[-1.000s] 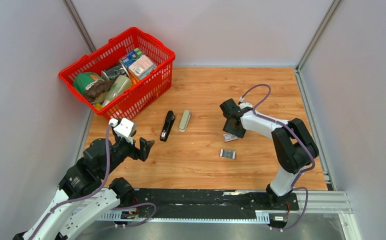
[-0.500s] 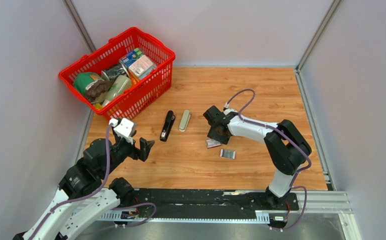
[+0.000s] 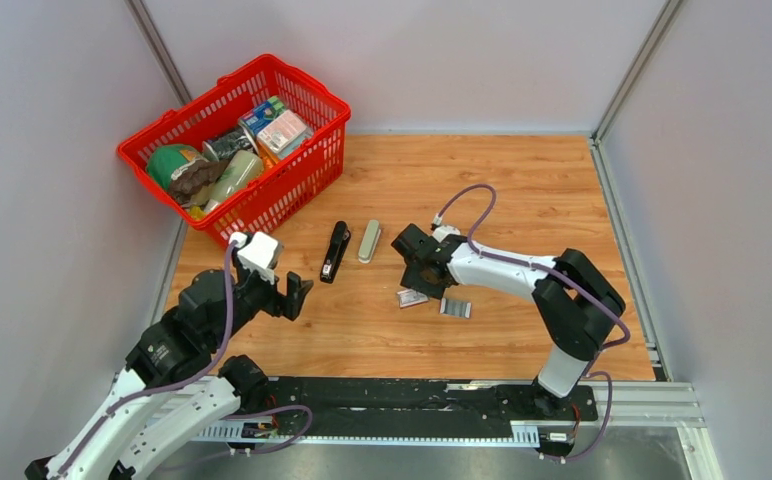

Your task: Unload the staples from the stapler

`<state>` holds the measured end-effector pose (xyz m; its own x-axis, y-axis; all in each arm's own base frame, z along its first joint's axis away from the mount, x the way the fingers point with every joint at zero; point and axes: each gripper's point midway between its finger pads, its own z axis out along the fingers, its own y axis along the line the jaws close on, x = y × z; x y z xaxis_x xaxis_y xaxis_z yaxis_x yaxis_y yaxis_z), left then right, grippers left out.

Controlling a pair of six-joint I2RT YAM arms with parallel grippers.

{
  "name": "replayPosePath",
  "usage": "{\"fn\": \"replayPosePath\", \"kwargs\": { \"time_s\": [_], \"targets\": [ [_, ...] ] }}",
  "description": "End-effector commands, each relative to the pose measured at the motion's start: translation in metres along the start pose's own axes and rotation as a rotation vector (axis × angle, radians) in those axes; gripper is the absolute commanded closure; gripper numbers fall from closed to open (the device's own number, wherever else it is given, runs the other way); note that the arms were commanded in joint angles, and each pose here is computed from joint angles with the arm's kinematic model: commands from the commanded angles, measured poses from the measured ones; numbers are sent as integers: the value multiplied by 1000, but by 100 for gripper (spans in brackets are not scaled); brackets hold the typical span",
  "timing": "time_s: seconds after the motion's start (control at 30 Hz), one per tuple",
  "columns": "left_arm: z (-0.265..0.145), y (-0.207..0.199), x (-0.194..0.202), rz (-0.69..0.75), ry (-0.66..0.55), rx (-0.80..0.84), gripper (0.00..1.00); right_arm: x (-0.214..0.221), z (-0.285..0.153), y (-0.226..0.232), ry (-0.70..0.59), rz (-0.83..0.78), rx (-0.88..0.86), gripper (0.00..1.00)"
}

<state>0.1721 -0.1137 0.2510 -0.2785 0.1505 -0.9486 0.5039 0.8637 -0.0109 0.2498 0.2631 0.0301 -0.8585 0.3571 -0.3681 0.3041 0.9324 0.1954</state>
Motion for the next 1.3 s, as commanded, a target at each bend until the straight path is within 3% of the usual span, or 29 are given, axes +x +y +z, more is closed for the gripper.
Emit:
{"fn": "replayPosePath", "kwargs": {
  "time_s": [0.0,0.23,0.4,0.8,1.27],
  "targets": [
    [6,0,-4,2,16,-6,12,-12,-33,10,-55,40,-71,50],
    [20,-11,0,-35,118,17,13,-50,-75,-18,-227,12,-28,47],
    [46,-25,21,-101,232,40,15,-58,-85,-56,-280,-18,8,46],
    [103,-54,55,-256,310,88,18,-33,-63,-128,-200,-43,84,48],
    [142,-66,86,-281,393,81,23,-14,-45,-111,-86,-41,-61,55]
  ]
}}
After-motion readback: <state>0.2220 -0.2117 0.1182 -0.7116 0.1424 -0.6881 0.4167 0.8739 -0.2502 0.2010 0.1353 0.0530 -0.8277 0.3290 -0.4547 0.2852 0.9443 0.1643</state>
